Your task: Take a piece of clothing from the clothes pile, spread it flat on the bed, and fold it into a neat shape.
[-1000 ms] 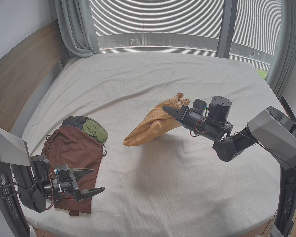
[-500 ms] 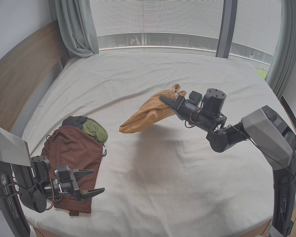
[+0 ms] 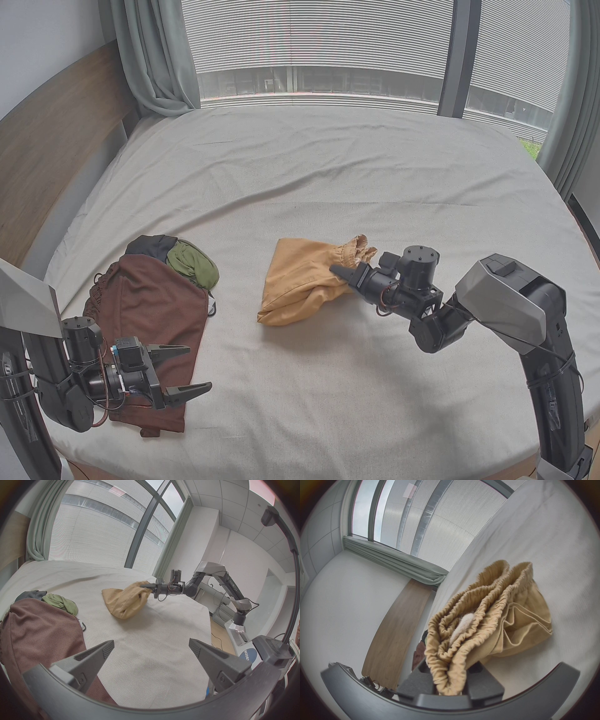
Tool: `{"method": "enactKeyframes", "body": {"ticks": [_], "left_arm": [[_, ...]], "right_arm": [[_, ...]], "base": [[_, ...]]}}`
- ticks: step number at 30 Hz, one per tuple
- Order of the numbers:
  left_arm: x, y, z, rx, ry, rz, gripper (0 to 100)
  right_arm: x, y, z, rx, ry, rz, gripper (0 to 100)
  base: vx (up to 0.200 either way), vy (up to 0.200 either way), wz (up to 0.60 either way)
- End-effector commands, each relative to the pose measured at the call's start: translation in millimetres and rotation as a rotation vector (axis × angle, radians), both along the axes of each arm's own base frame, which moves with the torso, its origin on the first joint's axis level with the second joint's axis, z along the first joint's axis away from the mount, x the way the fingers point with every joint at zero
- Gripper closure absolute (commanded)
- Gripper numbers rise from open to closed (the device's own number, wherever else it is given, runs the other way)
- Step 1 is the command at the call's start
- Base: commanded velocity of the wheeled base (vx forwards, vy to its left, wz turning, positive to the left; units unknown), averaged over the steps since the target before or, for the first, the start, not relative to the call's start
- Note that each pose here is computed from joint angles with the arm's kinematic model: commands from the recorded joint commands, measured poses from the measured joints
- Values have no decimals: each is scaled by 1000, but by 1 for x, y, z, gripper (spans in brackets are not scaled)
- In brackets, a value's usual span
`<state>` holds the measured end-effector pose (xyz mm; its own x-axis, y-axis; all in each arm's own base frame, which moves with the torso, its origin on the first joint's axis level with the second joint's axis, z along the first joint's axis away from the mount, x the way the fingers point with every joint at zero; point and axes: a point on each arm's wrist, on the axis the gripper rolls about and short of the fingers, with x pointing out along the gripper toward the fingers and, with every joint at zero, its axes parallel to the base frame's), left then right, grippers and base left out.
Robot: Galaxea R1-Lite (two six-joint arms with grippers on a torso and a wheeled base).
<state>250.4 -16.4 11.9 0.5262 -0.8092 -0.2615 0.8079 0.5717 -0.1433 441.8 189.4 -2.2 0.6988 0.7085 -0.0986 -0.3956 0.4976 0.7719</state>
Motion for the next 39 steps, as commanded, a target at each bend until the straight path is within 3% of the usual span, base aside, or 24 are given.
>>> {"method": "enactKeyframes", "body": {"ticks": [1, 6, 9, 19, 20, 30, 39], "left_arm": [[0, 0, 0, 0, -1, 0, 0], [0, 0, 0, 0, 0, 0, 0], [0, 0, -1, 0, 3, -2, 0], [1, 1, -1, -2, 9, 6, 0], [1, 0, -1, -1, 7, 4, 0], [1, 0, -2, -2, 10, 3, 0], [1, 0, -2, -4, 11, 2, 0]], "right_arm": [[-24, -12, -32, -24, 60, -8, 100], [-32, -12, -37, -19, 48, -16, 100], [-34, -14, -58, -31, 75, -17, 100], [-36, -12, -59, -15, 34, -31, 100], [-36, -12, -59, -15, 34, -31, 0], [-53, -19, -47, -26, 51, -31, 0], [-107, -26, -13, -57, 117, 13, 0]], "base": [[0, 0, 0], [0, 0, 0], [0, 0, 0], [0, 0, 0], [0, 0, 0], [0, 0, 0], [0, 0, 0]]}}
